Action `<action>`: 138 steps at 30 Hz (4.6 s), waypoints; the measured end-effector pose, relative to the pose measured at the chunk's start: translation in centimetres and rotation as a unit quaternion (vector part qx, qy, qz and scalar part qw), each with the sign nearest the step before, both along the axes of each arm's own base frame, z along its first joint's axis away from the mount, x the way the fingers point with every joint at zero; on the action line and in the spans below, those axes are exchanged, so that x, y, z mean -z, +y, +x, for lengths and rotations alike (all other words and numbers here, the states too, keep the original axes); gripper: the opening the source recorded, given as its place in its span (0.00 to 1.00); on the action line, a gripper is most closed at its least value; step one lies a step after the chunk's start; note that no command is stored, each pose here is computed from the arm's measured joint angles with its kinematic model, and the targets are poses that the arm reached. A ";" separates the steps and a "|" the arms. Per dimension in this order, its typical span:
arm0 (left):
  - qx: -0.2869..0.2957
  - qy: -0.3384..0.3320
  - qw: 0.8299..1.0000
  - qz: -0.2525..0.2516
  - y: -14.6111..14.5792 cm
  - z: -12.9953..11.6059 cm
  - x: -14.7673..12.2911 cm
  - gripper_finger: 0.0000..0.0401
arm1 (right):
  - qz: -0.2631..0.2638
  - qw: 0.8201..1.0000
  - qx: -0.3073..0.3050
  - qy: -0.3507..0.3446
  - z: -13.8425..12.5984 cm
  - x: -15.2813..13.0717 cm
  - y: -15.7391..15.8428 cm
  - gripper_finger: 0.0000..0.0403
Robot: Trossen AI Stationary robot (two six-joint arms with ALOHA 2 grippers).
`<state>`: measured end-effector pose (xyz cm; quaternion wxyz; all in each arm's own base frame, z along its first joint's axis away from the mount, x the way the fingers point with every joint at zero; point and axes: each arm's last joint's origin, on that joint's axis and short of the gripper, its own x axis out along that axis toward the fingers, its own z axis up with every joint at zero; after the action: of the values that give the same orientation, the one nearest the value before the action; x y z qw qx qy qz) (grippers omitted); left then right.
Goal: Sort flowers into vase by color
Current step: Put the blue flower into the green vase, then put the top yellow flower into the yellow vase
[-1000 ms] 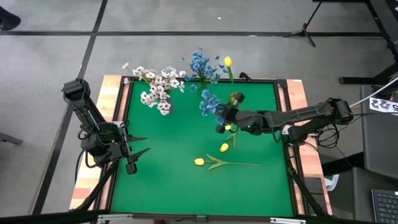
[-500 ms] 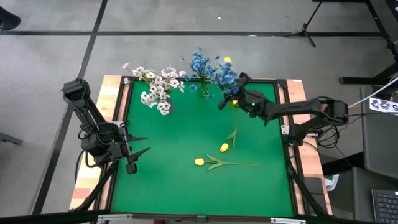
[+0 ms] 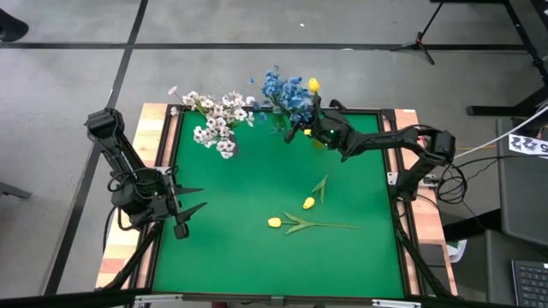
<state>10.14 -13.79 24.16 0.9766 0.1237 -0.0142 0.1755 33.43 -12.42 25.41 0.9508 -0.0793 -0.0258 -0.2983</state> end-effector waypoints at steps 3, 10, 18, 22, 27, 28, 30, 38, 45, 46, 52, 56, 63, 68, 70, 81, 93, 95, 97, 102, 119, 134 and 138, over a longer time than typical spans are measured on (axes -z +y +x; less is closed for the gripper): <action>0.000 0.001 1.000 0.001 0.0 0.0 0.0 0.45 | 0.006 1.000 0.010 0.018 -0.1 0.3 0.0 0.04; -0.001 0.001 1.000 0.000 0.0 0.0 0.0 0.45 | -0.002 0.999 0.018 0.035 -0.1 0.4 0.0 0.04; -0.003 0.002 1.000 -0.001 0.0 0.0 0.0 0.45 | -0.015 0.999 0.029 0.038 -0.5 -0.2 0.0 0.04; -0.007 0.004 1.000 -0.002 0.0 0.0 0.0 0.45 | -0.024 0.999 0.031 0.035 -0.7 -0.7 0.1 0.04; -0.007 0.003 1.000 -0.007 0.0 0.0 0.0 0.45 | -0.019 0.998 0.038 0.039 -0.8 -0.6 -0.4 0.04; -0.007 0.002 1.000 -0.007 0.0 0.0 0.0 0.45 | -0.017 0.998 0.041 0.043 -0.9 -0.5 -0.5 0.04; -0.007 0.003 1.000 -0.007 0.0 0.0 0.1 0.45 | -0.018 0.998 0.044 0.043 -0.9 -0.5 -0.6 0.04; -0.008 0.002 1.000 -0.009 0.0 0.0 0.1 0.45 | -0.009 0.998 0.041 0.037 -0.9 -0.3 -0.9 0.04; -0.008 0.002 1.000 -0.009 0.0 0.0 0.1 0.45 | -0.003 0.999 0.035 0.017 -0.5 0.5 -1.4 0.04; -0.008 0.002 1.000 -0.010 0.0 0.0 0.1 0.45 | 0.000 0.999 0.032 0.016 -0.4 0.6 -1.5 0.04; -0.008 0.002 1.000 -0.010 0.0 0.0 0.1 0.45 | 0.006 0.999 0.030 0.015 -0.4 0.7 -1.7 0.04; -0.008 0.002 1.000 -0.009 0.0 0.0 0.1 0.45 | 0.023 0.999 0.031 0.029 -0.5 1.2 -1.9 0.04; -0.008 0.002 1.000 -0.009 0.0 0.0 0.1 0.45 | 0.027 0.998 0.035 0.036 -0.6 1.3 -2.1 0.04; -0.007 0.002 1.000 -0.009 0.0 0.0 0.1 0.45 | 0.040 0.998 0.037 0.030 -0.8 1.5 -2.7 0.04; -0.007 0.002 1.000 -0.009 0.0 0.0 0.1 0.45 | 0.046 0.998 0.035 0.029 -0.8 1.6 -2.8 0.04; -0.007 0.002 1.000 -0.010 0.0 0.0 0.1 0.45 | 0.065 0.997 0.019 0.022 0.0 3.4 -3.2 0.04; -0.007 0.002 1.000 -0.009 0.0 0.0 0.1 0.45 | 0.070 0.997 0.017 0.040 0.1 3.9 -3.2 0.07; -0.007 0.002 1.000 -0.009 0.0 0.0 0.1 0.45 | 0.072 0.996 0.017 0.043 0.1 3.9 -3.2 0.14; -0.007 0.002 1.000 -0.009 0.0 0.0 0.1 0.45 | 0.073 0.996 0.017 0.046 0.1 4.0 -3.2 0.20; -0.007 0.002 1.000 -0.009 0.0 0.0 0.1 0.45 | 0.073 0.996 0.010 0.046 0.1 4.0 -3.2 0.33; -0.007 0.002 1.000 -0.010 0.0 0.0 0.1 0.45 | 0.050 0.996 -0.010 0.070 -1.3 1.2 -2.4 0.52; -0.006 -0.003 1.000 -0.022 0.0 0.0 0.1 0.45 | 0.062 0.987 -0.009 0.150 -4.4 -1.6 -1.0 0.52; -0.007 -0.003 1.000 -0.022 0.0 0.0 0.1 0.45 | 0.068 0.984 -0.009 0.164 -5.3 -2.3 -0.6 0.52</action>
<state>10.13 -13.77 24.10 0.9778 0.1018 -0.0121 0.1825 28.16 -13.05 27.68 0.9480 -0.0624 0.1498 -0.2739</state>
